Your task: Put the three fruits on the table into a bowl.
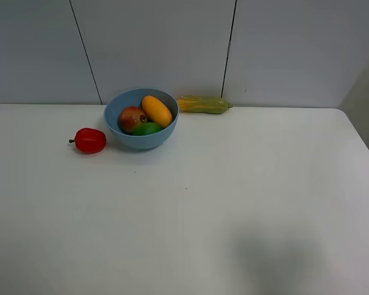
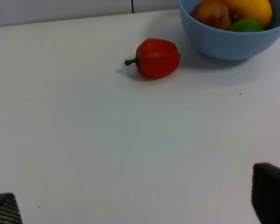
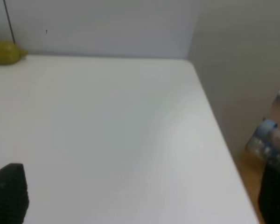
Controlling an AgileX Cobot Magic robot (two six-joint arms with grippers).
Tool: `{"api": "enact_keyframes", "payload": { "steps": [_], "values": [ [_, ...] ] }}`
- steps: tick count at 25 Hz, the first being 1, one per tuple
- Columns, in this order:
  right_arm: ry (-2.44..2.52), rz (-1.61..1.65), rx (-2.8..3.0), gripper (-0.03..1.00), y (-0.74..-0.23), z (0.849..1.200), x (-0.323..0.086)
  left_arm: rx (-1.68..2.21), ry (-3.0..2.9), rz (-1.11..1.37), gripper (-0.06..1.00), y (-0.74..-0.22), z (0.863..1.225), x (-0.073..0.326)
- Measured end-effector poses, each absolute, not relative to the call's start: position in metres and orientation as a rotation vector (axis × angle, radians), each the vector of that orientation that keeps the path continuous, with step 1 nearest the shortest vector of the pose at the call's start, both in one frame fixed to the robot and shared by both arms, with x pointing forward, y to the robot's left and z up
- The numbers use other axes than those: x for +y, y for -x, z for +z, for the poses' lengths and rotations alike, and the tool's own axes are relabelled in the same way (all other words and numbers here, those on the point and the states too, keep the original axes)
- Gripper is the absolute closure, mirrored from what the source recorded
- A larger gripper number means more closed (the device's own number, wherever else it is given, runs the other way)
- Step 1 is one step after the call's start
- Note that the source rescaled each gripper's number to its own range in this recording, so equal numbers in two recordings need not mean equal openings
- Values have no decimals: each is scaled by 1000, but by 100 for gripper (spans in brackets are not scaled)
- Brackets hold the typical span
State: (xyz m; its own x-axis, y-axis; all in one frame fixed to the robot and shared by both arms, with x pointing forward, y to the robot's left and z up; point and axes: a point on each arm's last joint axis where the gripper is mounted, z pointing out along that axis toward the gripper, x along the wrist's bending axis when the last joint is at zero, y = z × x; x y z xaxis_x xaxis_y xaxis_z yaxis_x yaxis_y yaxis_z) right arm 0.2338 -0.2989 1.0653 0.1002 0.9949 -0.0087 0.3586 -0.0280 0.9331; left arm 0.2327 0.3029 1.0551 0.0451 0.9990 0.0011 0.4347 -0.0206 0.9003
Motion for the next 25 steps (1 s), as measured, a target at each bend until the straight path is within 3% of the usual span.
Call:
{"api": "enact_keyframes", "payload": {
  "steps": [4, 8, 22, 25],
  "values": [
    [-1597, 902, 1453, 23, -233, 1055, -298, 1491, -1561, 937, -6, -233, 1055, 303],
    [-1628, 897, 1424, 30, -233, 1054, -300, 1491, -1561, 937, -6, -233, 1055, 303],
    [-1662, 882, 1378, 30, -233, 1054, -303, 1491, -1561, 937, -6, -233, 1055, 303],
    [-1661, 873, 1375, 13, -232, 1054, -304, 1491, -1561, 937, -6, -233, 1055, 303]
  ]
}}
